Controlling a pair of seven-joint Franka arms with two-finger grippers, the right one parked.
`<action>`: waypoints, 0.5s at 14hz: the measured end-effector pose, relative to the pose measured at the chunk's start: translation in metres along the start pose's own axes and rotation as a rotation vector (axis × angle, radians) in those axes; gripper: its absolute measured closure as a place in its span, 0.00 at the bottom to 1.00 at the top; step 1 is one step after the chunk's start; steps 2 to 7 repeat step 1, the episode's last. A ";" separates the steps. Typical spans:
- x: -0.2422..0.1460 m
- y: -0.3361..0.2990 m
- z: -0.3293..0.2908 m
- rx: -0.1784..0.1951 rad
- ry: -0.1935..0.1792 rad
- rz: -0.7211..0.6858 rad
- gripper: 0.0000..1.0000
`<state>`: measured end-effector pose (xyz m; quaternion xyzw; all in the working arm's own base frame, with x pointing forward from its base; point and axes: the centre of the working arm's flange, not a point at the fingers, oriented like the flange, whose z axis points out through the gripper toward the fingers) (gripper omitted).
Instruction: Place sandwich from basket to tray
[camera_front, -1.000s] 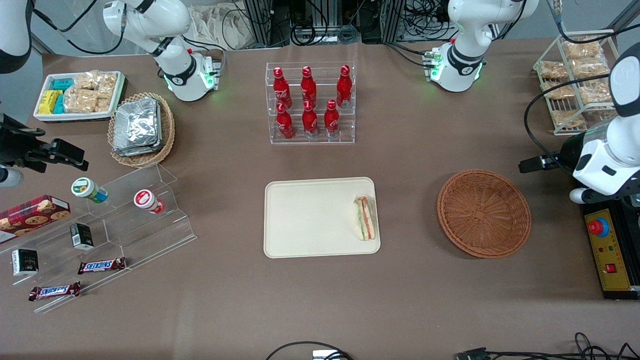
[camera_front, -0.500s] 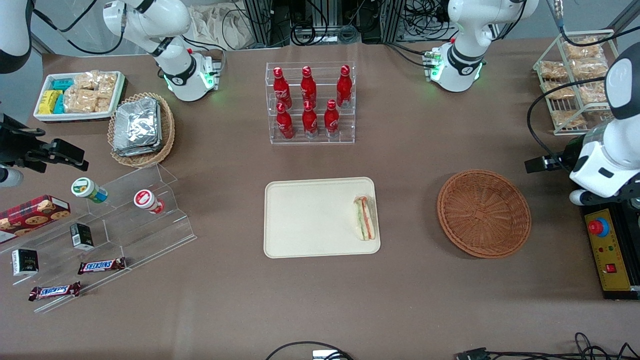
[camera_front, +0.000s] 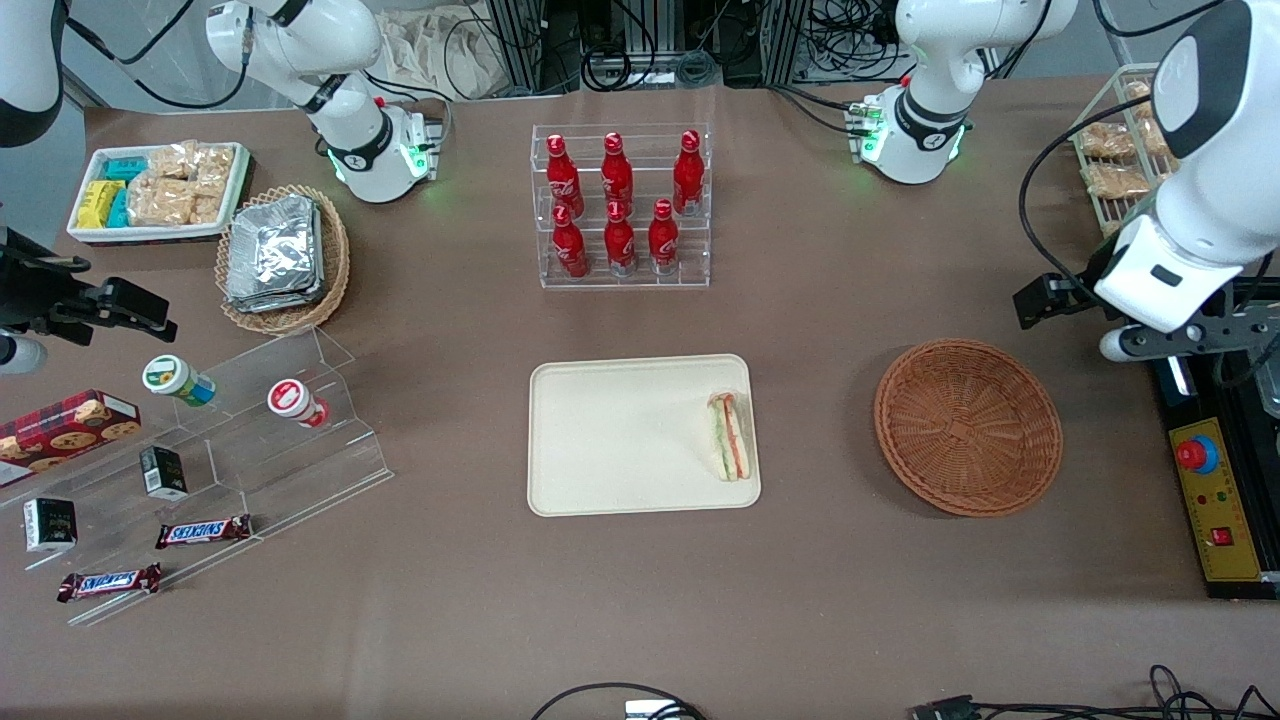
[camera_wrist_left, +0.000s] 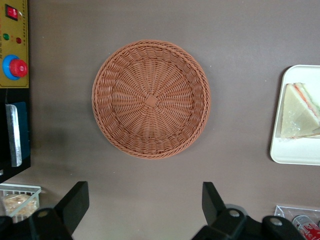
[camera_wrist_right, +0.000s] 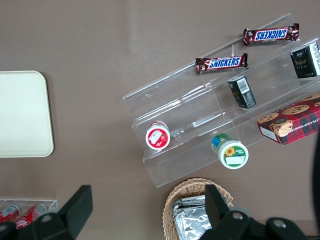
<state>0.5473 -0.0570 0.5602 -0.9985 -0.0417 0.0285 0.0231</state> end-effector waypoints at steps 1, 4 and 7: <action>0.001 -0.002 -0.003 -0.004 0.001 -0.005 0.00; 0.001 -0.002 -0.003 -0.004 0.001 -0.005 0.00; 0.001 -0.002 -0.003 -0.004 0.001 -0.005 0.00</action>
